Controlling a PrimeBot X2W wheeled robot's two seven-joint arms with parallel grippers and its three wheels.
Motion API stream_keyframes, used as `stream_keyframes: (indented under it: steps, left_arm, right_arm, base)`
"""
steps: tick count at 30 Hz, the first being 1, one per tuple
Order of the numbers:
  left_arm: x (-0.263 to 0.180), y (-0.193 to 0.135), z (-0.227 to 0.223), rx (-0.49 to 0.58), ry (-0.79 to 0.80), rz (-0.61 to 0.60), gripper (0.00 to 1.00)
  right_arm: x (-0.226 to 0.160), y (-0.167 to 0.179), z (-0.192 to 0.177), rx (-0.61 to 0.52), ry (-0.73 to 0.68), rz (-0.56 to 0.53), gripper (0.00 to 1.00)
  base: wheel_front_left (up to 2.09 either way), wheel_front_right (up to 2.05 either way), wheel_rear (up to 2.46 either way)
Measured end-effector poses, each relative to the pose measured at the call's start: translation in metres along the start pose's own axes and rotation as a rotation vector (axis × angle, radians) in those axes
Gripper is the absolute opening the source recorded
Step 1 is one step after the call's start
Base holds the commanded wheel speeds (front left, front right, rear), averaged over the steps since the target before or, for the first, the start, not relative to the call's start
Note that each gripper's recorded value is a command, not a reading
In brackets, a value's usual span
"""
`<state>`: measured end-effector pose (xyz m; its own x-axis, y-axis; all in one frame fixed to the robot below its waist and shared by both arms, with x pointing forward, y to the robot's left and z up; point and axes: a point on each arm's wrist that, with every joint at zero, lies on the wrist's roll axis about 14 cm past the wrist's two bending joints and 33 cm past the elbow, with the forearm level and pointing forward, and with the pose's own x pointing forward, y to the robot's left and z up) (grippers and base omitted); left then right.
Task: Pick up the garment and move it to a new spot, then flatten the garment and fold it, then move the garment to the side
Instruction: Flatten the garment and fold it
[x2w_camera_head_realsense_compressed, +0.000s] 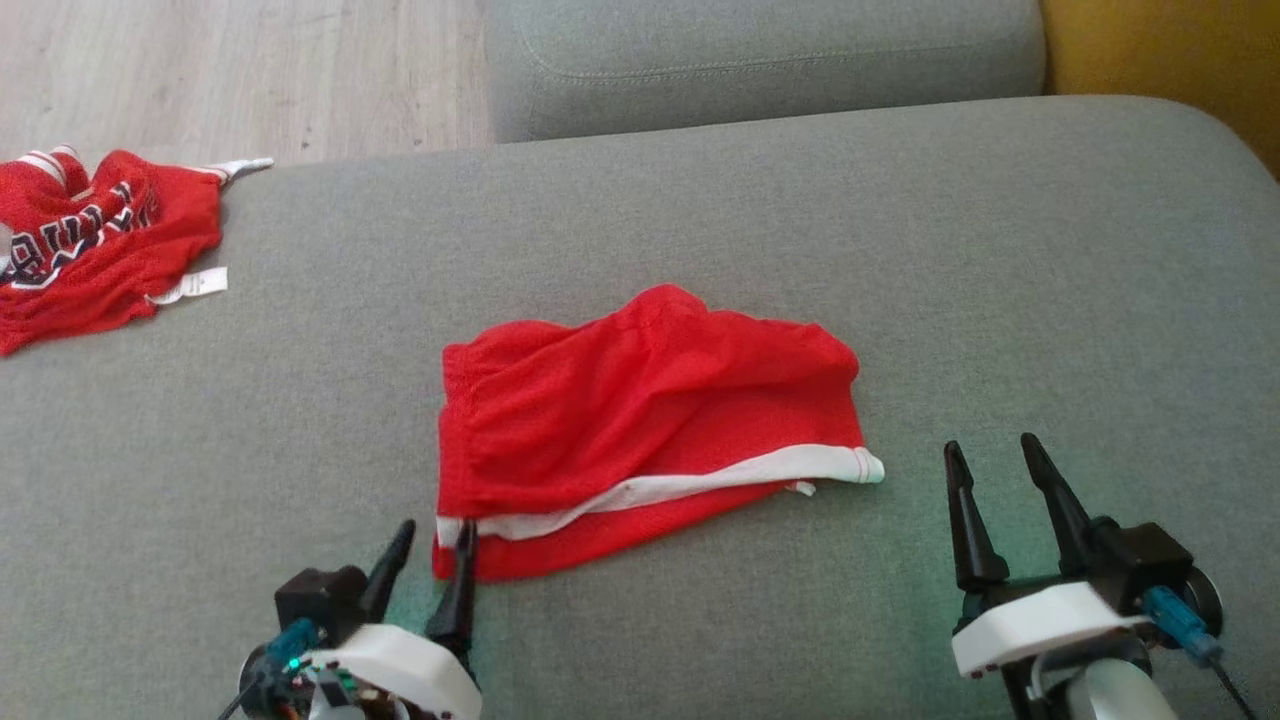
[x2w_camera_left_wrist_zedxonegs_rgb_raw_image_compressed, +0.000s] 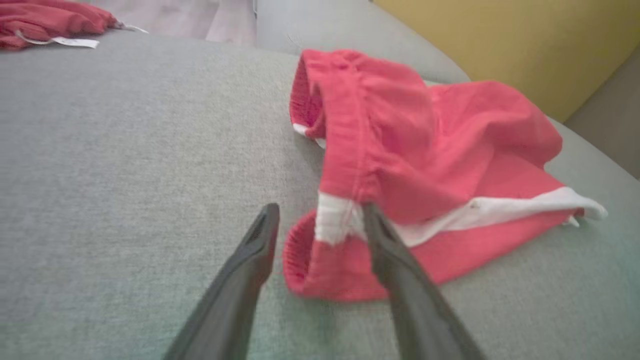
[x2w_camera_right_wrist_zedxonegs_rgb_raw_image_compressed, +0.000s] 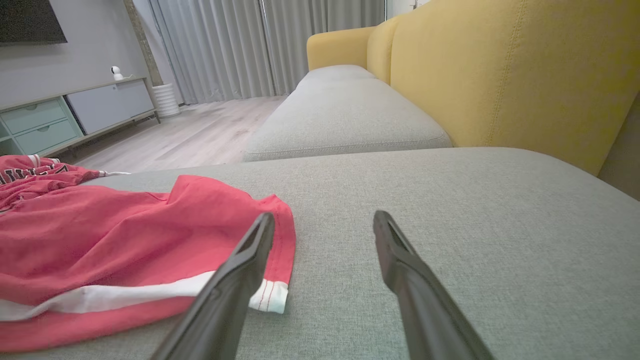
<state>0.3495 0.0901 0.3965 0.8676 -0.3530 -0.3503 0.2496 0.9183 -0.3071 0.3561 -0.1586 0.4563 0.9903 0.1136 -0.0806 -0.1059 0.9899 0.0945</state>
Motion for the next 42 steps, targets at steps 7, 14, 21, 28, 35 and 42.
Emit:
stream_keyframes:
  steps: [7, 14, 21, 28, 35, 42]
  left_arm:
    - [-0.002, -0.003, 0.021, -0.022, -0.1, 0.013, 1.0]
    - [-0.009, -0.008, 0.056, -0.007, -0.231, 0.018, 1.0]
    - [-0.034, -0.003, 0.063, -0.033, -0.31, 0.073, 1.0]
    - [-0.05, 0.011, 0.047, -0.038, -0.295, 0.131, 1.0]
    - [-0.052, 0.014, 0.046, -0.024, -0.296, 0.143, 1.0]
    - [-0.053, 0.017, 0.047, -0.021, -0.3, 0.148, 1.0]
  right_arm:
    - [-0.003, -0.001, 0.007, -0.003, -0.023, -0.004, 1.0]
    - [-0.004, 0.001, 0.019, -0.007, -0.062, 0.001, 1.0]
    - [-0.004, 0.008, 0.03, -0.011, -0.094, 0.023, 1.0]
    - [-0.007, 0.012, 0.022, -0.003, -0.072, 0.036, 1.0]
    - [-0.006, 0.015, 0.013, 0.0, -0.042, 0.046, 1.0]
    - [-0.005, 0.017, 0.009, 0.004, -0.03, 0.051, 1.0]
  base:
    - [0.0, 0.0, 0.0]
    - [0.0, 0.0, 0.0]
    - [0.0, 0.0, 0.0]
    - [0.0, 0.0, 0.0]
    - [0.0, 0.0, 0.0]
    - [0.0, 0.0, 0.0]
